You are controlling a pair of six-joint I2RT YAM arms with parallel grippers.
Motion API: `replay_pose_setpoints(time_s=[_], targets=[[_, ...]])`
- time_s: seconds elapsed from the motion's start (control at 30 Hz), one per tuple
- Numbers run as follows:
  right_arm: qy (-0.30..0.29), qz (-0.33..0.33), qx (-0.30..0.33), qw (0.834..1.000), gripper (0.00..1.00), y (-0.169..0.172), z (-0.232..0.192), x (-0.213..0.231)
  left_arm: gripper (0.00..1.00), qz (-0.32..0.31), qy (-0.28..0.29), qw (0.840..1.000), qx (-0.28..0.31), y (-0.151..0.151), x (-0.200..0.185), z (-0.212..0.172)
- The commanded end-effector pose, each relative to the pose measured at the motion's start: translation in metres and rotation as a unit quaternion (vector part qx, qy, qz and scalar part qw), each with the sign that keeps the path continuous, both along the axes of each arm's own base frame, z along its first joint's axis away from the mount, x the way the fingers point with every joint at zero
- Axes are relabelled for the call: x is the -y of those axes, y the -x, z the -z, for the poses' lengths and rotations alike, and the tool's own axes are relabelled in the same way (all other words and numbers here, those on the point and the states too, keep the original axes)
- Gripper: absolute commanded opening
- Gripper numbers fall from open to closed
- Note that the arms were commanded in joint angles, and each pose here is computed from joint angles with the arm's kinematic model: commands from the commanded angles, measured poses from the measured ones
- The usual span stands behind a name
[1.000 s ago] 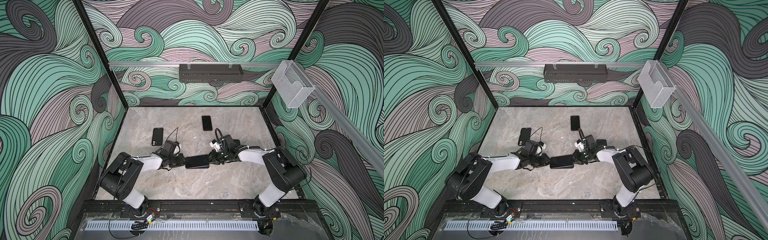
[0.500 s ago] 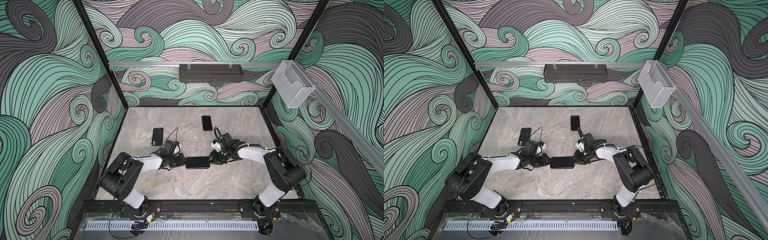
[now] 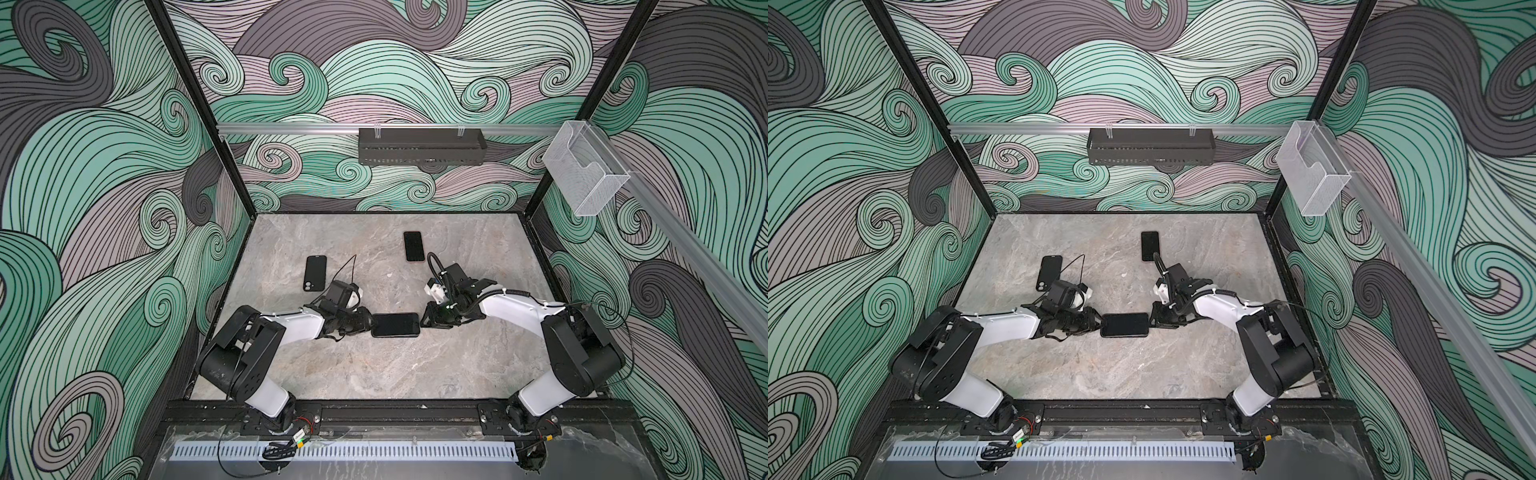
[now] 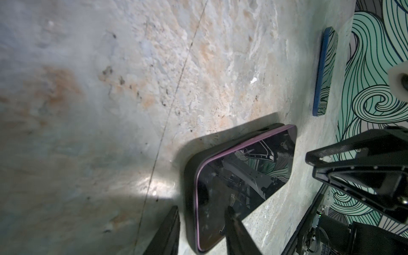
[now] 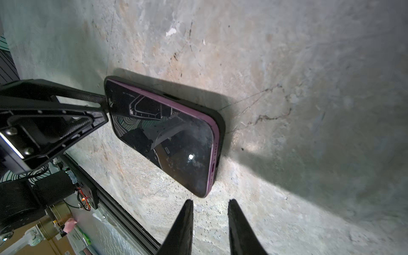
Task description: Put the phone into the phone case
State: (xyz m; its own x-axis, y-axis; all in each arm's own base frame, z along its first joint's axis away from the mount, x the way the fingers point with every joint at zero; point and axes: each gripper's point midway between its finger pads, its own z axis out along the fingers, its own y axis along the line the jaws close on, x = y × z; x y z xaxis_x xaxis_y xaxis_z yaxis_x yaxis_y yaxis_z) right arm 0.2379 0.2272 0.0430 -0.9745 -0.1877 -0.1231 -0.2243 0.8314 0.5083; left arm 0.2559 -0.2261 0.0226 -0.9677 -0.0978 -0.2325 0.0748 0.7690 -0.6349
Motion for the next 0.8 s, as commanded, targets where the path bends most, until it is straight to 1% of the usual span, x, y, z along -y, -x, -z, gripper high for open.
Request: replay_pose_setpoints(time_s=[0.0,0.27,0.47,0.77], targets=[[0.021,-0.016,-0.004,1.0,0.26,0.007,0.007,0.0,0.36,0.009,-0.002,1.0,0.001,0.0,0.003,-0.007],[0.035,-0.022,-0.011,0.999,0.2,0.009,0.021,-0.006,0.29,0.029,0.007,0.999,-0.013,0.008,0.009,-0.004],[0.039,-0.024,-0.015,0.999,0.17,0.01,0.027,-0.007,0.27,0.038,0.011,0.999,-0.016,0.01,0.011,-0.002],[0.026,-0.023,-0.023,0.999,0.13,0.009,0.036,-0.013,0.23,0.049,0.014,0.998,-0.023,0.012,0.016,0.0]])
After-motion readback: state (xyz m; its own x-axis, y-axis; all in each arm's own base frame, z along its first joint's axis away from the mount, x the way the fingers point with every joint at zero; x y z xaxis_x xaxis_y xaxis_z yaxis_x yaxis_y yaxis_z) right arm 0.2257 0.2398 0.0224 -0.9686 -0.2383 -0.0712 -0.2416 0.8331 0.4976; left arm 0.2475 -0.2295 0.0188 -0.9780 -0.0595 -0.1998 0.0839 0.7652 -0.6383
